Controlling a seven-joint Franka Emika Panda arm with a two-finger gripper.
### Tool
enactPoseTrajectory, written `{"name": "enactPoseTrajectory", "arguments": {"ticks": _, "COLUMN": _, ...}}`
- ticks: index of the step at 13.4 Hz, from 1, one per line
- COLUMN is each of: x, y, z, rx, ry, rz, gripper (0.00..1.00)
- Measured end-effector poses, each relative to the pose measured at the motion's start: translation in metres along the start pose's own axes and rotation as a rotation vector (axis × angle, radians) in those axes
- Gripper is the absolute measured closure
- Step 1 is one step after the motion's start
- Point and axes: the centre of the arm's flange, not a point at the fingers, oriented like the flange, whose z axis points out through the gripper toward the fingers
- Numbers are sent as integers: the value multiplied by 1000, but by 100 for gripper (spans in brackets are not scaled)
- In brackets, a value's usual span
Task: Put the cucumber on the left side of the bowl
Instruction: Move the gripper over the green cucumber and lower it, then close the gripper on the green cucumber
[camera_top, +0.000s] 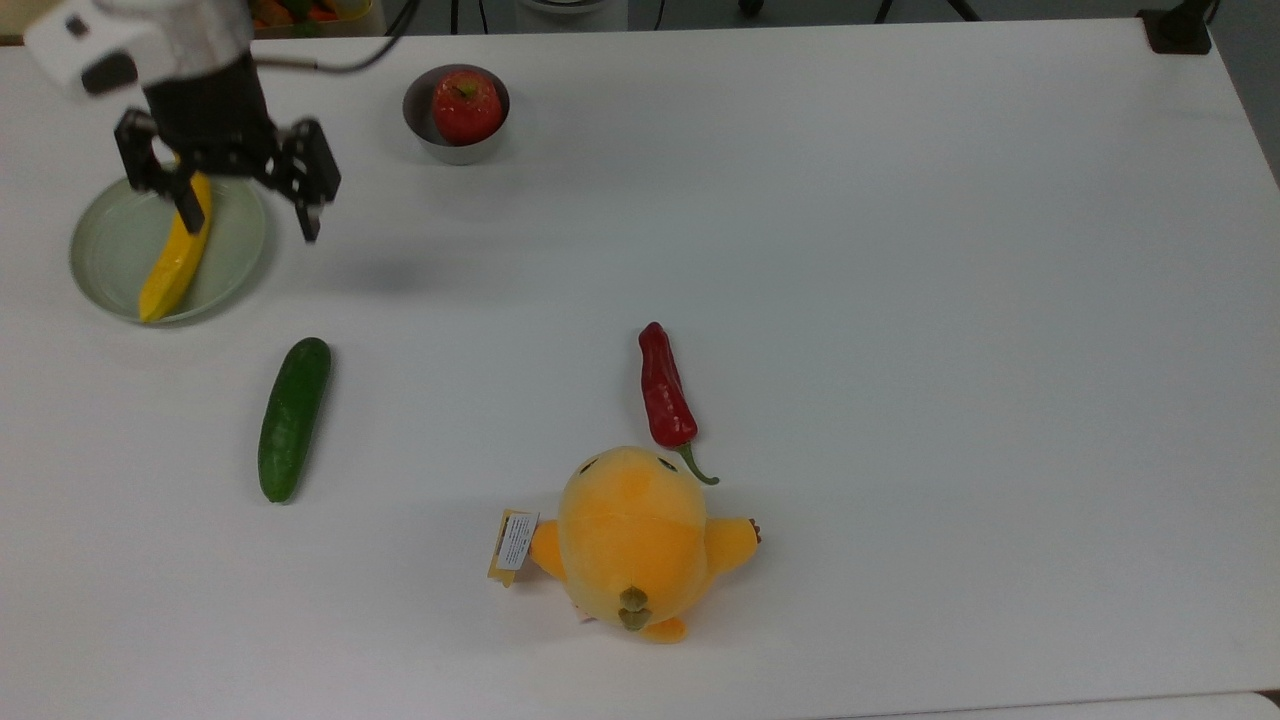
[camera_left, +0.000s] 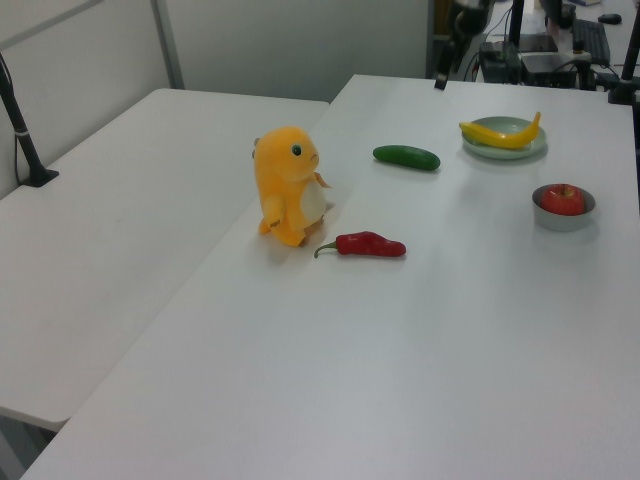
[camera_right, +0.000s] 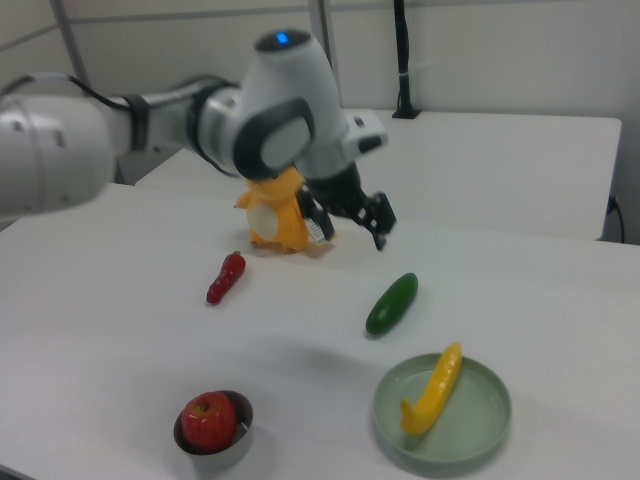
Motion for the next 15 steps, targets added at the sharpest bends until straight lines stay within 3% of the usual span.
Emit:
{"name": "enactPoseTrajectory", "arguments": {"ticks": 4, "x": 8, "y": 3, "z": 106, "rx": -27, "ry": 7, "rz": -4, "gripper": 0}}
{"name": "enactPoseTrajectory", "arguments": {"ticks": 7, "x": 8, "y": 1, "z": 156, "rx": -42, "ry": 26, "rz": -12, "gripper": 0}}
{"name": "enactPoseTrajectory", "arguments": {"ticks": 12, "x": 10, "y": -1, "z": 186, "rx": -62, "ry": 26, "rz": -35, "gripper": 0}}
{"name": "enactPoseTrajectory", "arguments": {"ticks": 14, "x": 10, "y": -1, "z": 185, "rx": -62, "ry": 28, "rz": -36, "gripper": 7}}
{"name": "enactPoseTrajectory", "arguments": {"ticks": 15, "x": 11, "y": -1, "z": 185, "rx": -62, "ry": 28, "rz": -36, "gripper": 16}}
